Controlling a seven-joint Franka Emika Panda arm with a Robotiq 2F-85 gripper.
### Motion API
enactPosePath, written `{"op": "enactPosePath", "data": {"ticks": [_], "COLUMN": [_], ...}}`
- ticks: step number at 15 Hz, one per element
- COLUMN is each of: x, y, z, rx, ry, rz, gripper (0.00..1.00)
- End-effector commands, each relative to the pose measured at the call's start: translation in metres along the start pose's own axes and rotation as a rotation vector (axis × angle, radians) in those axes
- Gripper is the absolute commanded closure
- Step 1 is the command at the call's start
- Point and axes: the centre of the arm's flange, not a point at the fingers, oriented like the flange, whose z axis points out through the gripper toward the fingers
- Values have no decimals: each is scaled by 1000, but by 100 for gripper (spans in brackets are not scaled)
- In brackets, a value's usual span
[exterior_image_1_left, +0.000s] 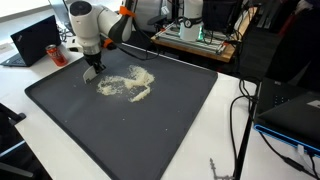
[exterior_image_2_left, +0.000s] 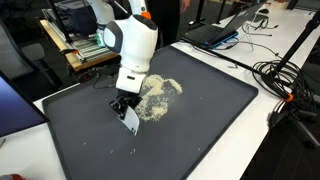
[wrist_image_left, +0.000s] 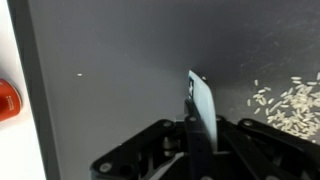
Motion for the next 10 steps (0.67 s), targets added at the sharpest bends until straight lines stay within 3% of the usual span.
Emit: {"op": "enactPosePath", "data": {"ticks": [1, 10], "x": [-9, -42], "y": [-15, -41], "z": [0, -32], "rx": [14, 87], "ry": [-6, 31], "rz": [-43, -176], "gripper": [99, 99]}}
